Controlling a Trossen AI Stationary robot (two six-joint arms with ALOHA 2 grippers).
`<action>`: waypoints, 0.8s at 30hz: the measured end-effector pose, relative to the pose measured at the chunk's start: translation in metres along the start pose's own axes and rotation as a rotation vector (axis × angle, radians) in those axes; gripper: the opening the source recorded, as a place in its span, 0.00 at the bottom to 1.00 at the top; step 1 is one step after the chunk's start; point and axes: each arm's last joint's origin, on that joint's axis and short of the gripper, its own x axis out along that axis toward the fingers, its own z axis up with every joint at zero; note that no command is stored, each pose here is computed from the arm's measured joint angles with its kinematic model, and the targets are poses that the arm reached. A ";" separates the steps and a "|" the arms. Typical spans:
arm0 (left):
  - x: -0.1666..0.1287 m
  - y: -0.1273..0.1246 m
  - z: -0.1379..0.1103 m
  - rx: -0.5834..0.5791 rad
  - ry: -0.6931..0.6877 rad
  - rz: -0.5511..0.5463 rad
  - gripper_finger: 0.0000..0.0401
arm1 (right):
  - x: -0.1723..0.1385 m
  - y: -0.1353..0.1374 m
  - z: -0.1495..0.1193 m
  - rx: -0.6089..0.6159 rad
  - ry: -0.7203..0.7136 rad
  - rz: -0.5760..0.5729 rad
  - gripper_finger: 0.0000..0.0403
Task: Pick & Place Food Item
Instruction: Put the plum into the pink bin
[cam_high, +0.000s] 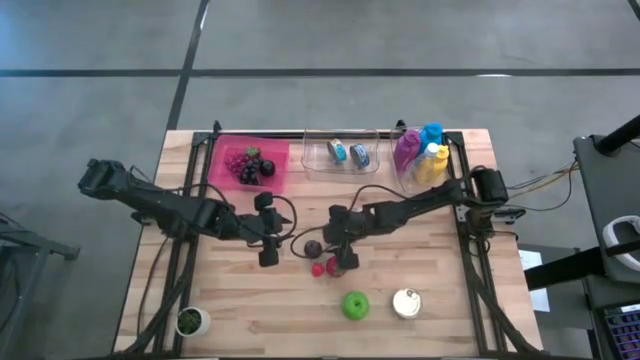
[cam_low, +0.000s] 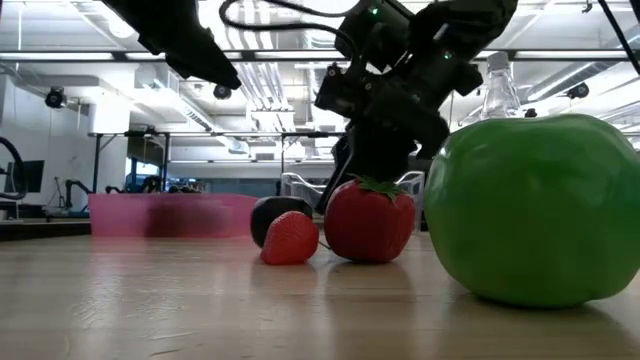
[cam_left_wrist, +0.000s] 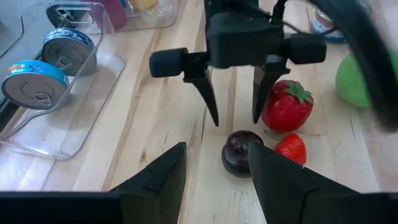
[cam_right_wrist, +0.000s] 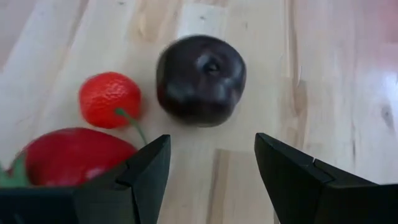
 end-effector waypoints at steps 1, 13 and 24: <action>0.000 0.000 0.000 0.000 0.000 0.000 0.43 | 0.002 0.000 -0.001 0.007 0.001 -0.001 0.57; 0.000 0.000 0.000 0.001 0.000 0.000 0.43 | 0.032 -0.004 0.018 -0.039 -0.032 -0.001 0.57; 0.000 0.000 -0.001 -0.008 0.012 0.002 0.44 | 0.053 -0.018 0.038 -0.050 -0.061 -0.023 0.57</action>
